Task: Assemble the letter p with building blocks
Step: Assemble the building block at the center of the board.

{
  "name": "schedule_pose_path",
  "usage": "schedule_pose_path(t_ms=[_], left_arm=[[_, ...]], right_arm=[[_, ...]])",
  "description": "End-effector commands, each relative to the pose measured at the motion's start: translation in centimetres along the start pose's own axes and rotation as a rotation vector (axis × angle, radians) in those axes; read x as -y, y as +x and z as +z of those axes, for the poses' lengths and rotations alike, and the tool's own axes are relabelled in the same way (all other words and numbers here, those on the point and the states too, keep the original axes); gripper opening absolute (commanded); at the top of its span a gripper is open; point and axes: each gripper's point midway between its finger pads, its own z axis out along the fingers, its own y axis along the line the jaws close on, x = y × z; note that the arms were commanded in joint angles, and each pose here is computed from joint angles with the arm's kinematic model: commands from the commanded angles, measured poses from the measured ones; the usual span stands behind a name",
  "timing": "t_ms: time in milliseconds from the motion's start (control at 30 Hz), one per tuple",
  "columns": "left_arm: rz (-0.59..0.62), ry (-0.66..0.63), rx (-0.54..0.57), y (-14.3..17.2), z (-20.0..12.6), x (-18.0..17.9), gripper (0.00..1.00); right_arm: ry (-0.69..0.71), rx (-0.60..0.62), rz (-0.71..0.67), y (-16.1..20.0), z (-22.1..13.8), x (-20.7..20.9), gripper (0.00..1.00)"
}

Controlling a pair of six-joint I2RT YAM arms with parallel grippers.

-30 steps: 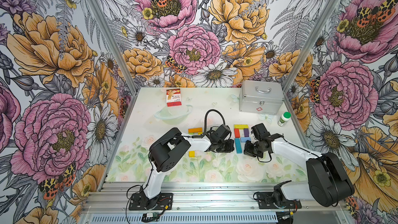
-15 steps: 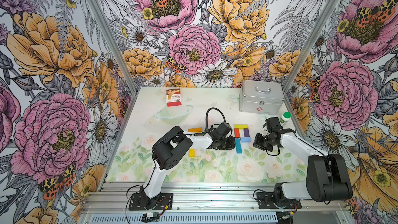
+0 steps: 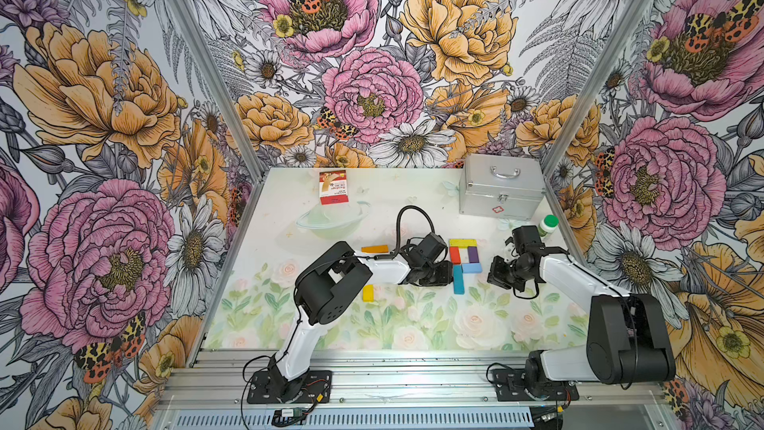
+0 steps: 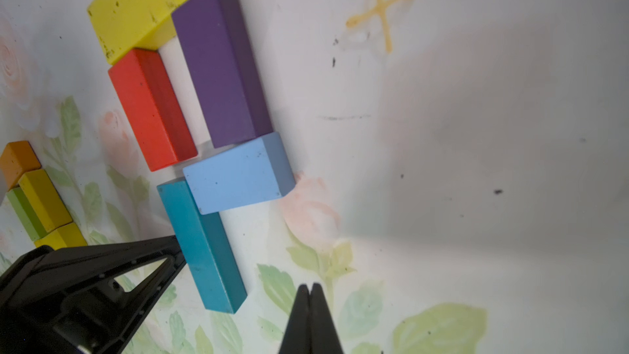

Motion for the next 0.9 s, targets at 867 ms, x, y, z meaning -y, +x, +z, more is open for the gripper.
schedule_pose_path(t_ms=[867], left_arm=[[-0.015, -0.021, 0.012, -0.2, -0.7, -0.8, 0.0]], right_arm=[[-0.058, -0.096, -0.1, 6.5, 2.6, -4.5, 0.0]])
